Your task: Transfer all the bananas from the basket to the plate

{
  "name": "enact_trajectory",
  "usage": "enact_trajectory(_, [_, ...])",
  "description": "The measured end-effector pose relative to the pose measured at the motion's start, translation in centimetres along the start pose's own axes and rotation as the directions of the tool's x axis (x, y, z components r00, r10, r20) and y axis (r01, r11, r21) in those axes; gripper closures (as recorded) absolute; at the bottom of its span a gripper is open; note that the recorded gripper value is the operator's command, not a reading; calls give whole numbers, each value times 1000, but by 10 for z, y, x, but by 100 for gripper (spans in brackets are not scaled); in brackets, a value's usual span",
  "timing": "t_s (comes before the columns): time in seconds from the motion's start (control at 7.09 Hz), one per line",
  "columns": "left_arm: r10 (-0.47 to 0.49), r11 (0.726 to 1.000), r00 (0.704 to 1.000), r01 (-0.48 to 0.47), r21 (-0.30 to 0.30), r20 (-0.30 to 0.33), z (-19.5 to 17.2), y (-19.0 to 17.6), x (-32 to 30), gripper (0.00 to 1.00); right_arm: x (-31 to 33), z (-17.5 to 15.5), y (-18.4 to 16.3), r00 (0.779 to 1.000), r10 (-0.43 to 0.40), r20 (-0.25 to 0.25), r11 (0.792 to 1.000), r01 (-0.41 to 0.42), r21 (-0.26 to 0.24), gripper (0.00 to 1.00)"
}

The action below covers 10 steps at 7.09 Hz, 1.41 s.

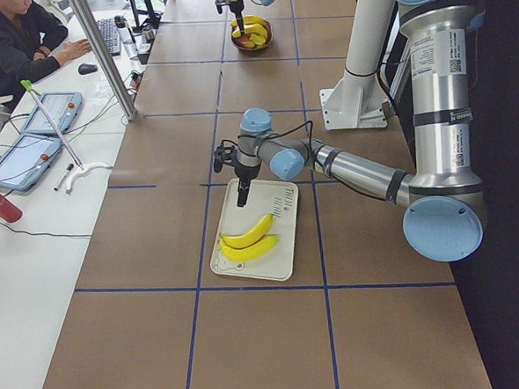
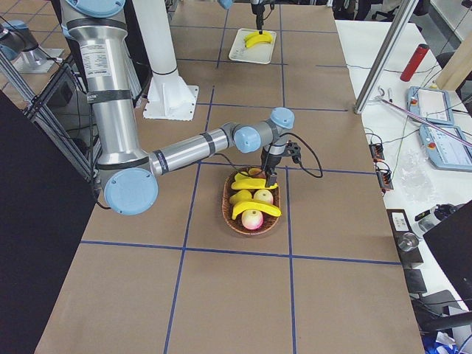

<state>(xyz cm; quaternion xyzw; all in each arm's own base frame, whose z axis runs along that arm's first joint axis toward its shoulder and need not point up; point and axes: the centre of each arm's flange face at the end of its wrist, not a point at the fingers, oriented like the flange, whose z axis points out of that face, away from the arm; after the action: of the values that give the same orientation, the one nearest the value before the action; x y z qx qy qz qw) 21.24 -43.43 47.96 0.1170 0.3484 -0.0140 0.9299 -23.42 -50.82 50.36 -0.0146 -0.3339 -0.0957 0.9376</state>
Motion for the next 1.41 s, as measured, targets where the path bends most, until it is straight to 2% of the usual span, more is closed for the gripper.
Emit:
enact_trajectory(0.28, [1, 1000, 1000, -1, 1, -3, -1, -1, 1, 0, 4, 7, 5, 1000, -4, -5, 1000, 4, -17, 18])
enact_trajectory(0.42, [1, 1000, 1000, -1, 2, -5, -1, -1, 2, 0, 9, 12, 9, 1000, -13, -9, 1000, 13, -25, 24])
enact_trajectory(0.56, [1, 1000, 1000, -1, 3, -5, -2, -1, 3, 0, 13, 15, 13, 1000, -27, -13, 999, 26, -33, 61])
enact_trajectory(0.71, [1, 1000, 1000, -1, 5, -7, -2, -2, 3, 0, 15, 16, 15, 999, -34, -14, 999, 34, -34, 88])
enact_trajectory(0.85, [2, 1000, 1000, -1, 6, -8, -3, -2, 4, 0, 13, 14, 14, 999, -40, -13, 999, 39, -30, 99])
enact_trajectory(1.13, [1, 1000, 1000, -1, 6, -9, -4, -2, 4, 0, 13, 2, 12, 999, -42, -7, 999, 42, -8, 100])
enact_trajectory(1.41, [1, 1000, 1000, -1, 7, -11, -4, -2, 5, 0, 12, -27, 14, 999, -33, 1, 999, 33, 26, 100])
